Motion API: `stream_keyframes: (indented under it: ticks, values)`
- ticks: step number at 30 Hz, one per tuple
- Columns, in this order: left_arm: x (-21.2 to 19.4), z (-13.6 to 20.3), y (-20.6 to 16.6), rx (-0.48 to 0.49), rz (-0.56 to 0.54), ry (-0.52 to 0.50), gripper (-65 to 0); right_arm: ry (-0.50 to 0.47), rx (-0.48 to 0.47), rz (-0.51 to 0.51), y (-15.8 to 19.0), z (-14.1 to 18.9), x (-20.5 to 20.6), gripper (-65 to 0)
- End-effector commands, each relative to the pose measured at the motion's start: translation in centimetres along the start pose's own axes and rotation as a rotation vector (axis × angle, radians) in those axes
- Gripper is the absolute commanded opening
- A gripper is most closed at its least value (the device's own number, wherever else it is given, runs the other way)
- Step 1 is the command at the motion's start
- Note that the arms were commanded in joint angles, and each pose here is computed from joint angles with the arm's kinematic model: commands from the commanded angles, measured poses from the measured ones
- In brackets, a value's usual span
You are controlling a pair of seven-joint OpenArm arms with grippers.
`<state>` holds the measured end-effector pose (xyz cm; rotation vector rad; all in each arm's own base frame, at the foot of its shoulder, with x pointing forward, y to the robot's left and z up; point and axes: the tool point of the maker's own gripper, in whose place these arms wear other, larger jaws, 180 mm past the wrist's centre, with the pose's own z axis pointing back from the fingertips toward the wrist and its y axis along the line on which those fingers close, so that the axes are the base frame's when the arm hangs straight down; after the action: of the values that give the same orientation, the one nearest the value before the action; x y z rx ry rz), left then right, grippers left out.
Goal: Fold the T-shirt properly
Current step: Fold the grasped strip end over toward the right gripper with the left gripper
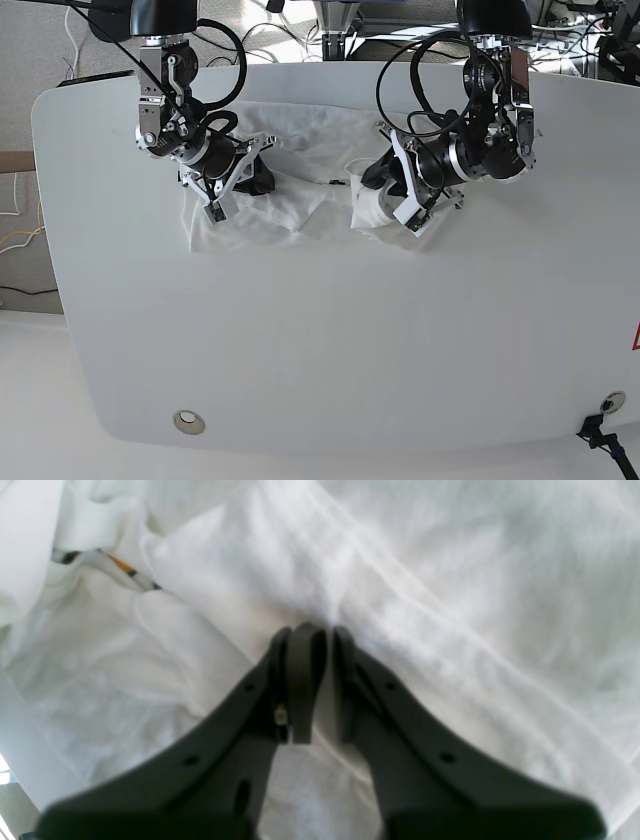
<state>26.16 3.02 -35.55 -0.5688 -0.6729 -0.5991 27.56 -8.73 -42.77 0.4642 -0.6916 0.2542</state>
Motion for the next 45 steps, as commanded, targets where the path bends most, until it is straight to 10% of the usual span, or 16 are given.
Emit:
stream_keyframes:
  ticks: [1, 5, 15, 27, 45]
  values:
    - [0.9, 0.5, -0.2, -0.01, -0.018, -0.044, -45.8, 0.082, -0.028, 0.018, -0.6, 0.2, -1.7, -56.8]
    - [0.5, 1.0, -0.3, -0.005, -0.053, -0.023, -30.6, 0.082, -0.028, 0.018, -0.6, 0.2, -1.7, -56.8]
    - [1.0, -0.2, -4.1, -0.117, -0.223, 0.014, -30.5, 0.076, -0.016, 0.007, 0.2, -0.3, -1.6, -56.8]
    - [1.6, 7.3, 8.7, 0.303, -0.251, 0.009, -30.5, 0.078, -0.015, 0.007, 0.3, -0.3, -1.7, -56.8]
    - [-12.2, 9.6, 11.4, 0.396, 0.032, 0.273, -30.9, 0.069, -0.019, 0.004, 0.2, -0.3, -1.3, -56.8]
